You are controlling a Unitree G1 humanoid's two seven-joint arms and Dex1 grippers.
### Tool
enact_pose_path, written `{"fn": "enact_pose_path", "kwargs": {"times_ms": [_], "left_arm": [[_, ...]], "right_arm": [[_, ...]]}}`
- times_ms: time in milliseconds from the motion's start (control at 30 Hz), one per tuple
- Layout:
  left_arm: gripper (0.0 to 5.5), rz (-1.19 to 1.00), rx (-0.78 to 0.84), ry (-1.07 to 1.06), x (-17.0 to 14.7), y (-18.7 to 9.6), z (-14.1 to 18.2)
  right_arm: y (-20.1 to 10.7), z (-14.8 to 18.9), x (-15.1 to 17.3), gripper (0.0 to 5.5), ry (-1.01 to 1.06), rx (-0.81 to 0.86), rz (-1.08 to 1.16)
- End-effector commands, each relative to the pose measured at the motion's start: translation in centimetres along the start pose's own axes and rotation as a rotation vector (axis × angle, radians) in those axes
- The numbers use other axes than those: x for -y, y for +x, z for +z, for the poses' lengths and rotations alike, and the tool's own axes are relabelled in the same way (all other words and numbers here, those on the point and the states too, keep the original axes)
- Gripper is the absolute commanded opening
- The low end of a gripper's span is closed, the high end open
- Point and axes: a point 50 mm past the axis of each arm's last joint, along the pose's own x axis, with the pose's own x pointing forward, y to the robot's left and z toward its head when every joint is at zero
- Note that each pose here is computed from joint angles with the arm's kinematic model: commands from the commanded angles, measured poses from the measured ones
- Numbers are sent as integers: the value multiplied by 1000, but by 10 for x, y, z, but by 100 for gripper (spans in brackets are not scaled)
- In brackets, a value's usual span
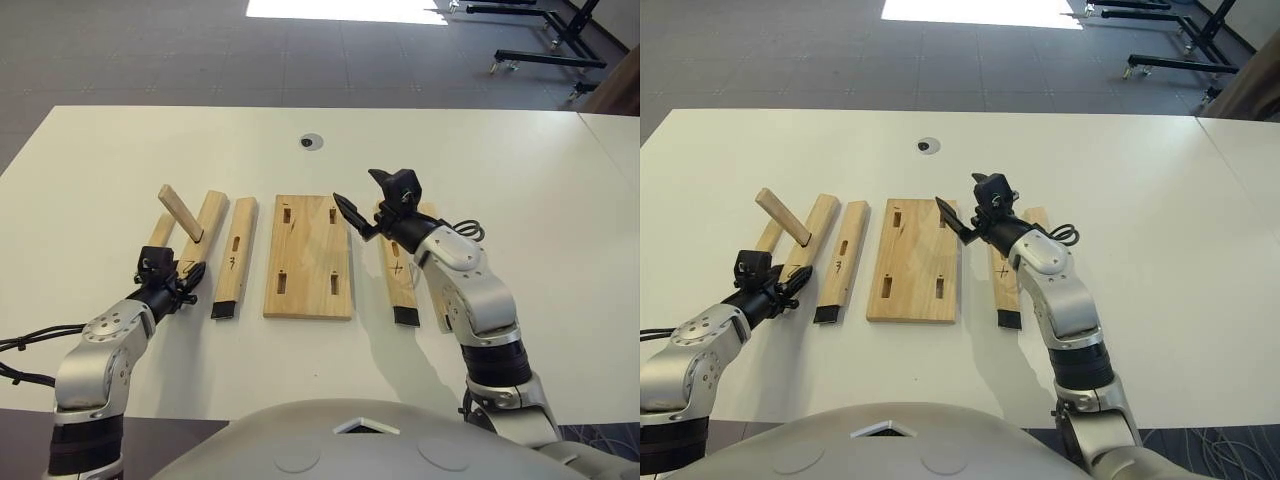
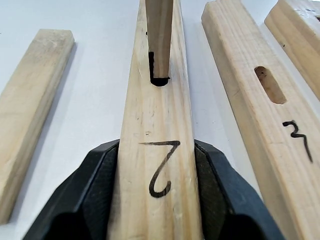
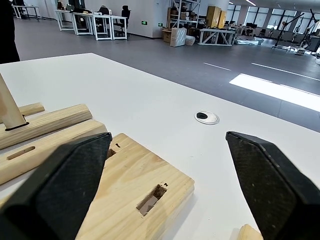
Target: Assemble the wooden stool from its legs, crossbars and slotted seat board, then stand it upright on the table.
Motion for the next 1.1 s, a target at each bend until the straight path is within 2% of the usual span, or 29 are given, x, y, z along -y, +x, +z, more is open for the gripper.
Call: {"fn": "enact_pose_path", "kwargs": {"times_ms": [33,167,267,333,467,633,700,767,900,1067,1100], "left_arm": [[204,-85,198,-86,3,2,29],[204,-336,467,-143,14,-6,86],[204,-576,626,-119,31,-20,123],[204,-722,675,-117,41,-29,136],[204,-994,620,-226,55,-31,126],[204,-1137,511,-230,68,-25,113],[204,-1146,493,-190,73,-23,113],[204,-1154,496,-172,75,-23,114],[204,-1202,508,-158,78,-25,118],[204,-1243,494,-155,80,-29,119],[204,-1245,492,-154,80,-29,119]], "right_arm": [[3,8,6,422,22,44,-4],[2,25,4,422,106,160,113],[5,49,4,422,382,273,271],[3,63,4,422,531,349,379],[2,79,-8,422,718,417,648],[16,89,-10,422,847,448,740],[18,102,-11,422,949,527,826],[20,110,-14,422,968,552,874],[33,114,-14,422,953,536,828],[29,115,-17,422,917,557,882],[27,116,-17,401,912,568,892]]}}
